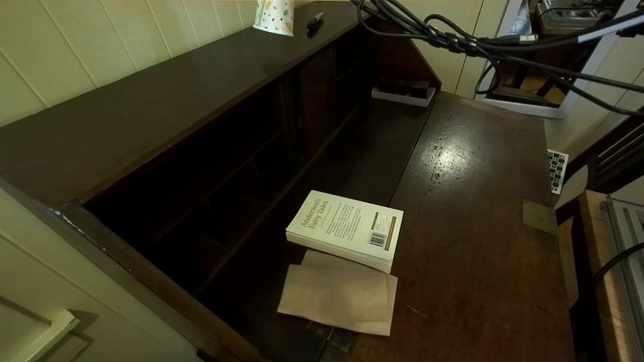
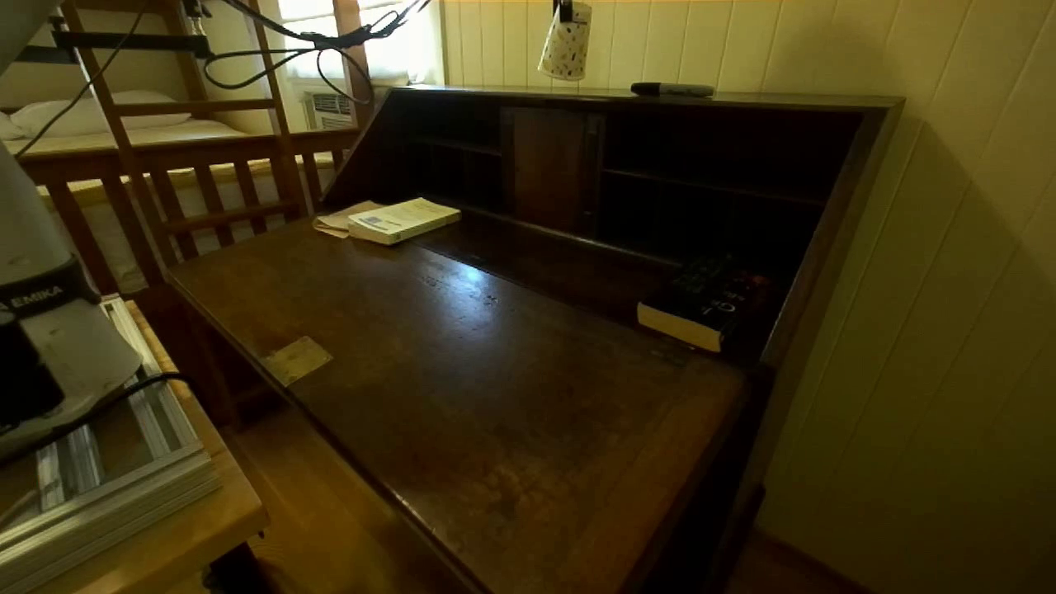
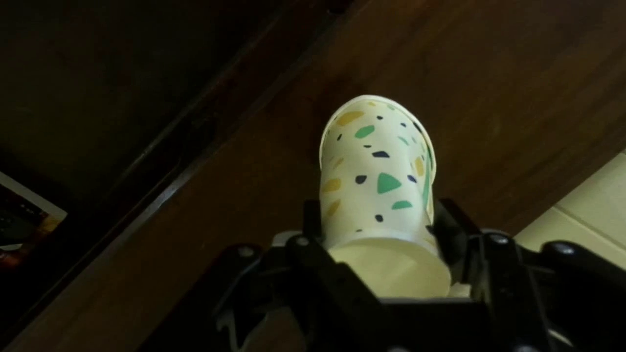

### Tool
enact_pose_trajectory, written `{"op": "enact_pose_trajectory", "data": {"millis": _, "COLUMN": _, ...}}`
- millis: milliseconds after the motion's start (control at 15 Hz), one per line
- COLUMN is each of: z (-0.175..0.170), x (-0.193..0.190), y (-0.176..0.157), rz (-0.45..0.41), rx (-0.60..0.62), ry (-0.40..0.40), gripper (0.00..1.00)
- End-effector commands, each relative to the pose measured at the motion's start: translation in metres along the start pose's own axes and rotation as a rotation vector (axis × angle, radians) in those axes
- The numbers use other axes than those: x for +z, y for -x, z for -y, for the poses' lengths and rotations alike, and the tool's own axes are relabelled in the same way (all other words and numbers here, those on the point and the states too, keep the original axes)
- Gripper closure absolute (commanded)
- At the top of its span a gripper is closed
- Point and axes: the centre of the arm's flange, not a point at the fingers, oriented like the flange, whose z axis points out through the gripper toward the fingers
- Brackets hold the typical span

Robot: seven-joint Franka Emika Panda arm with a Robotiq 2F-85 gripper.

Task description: Take the marker out of the coffee cup then place the coffee cup upside down.

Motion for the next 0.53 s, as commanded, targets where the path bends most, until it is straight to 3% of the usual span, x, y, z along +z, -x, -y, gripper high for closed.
{"op": "enact_pose_trajectory", "data": {"millis": 0, "z": -0.0194, "x": 0.0237, "y": 0.0225, "rz": 0.036, "rx": -0.01, "ry": 0.022, "gripper": 0.42}}
{"op": "enact_pose_trajectory", "data": {"millis": 133, "z": -0.0194, "x": 0.0304, "y": 0.0205, "rz": 0.037, "rx": -0.013, "ry": 0.03, "gripper": 0.38}}
{"op": "enact_pose_trajectory", "data": {"millis": 267, "z": -0.0187, "x": 0.0265, "y": 0.0195, "rz": 0.025, "rx": -0.016, "ry": 0.024, "gripper": 0.13}}
{"op": "enact_pose_trajectory", "data": {"millis": 467, "z": -0.0175, "x": 0.0216, "y": 0.0193, "rz": 0.018, "rx": -0.021, "ry": 0.011, "gripper": 0.0}}
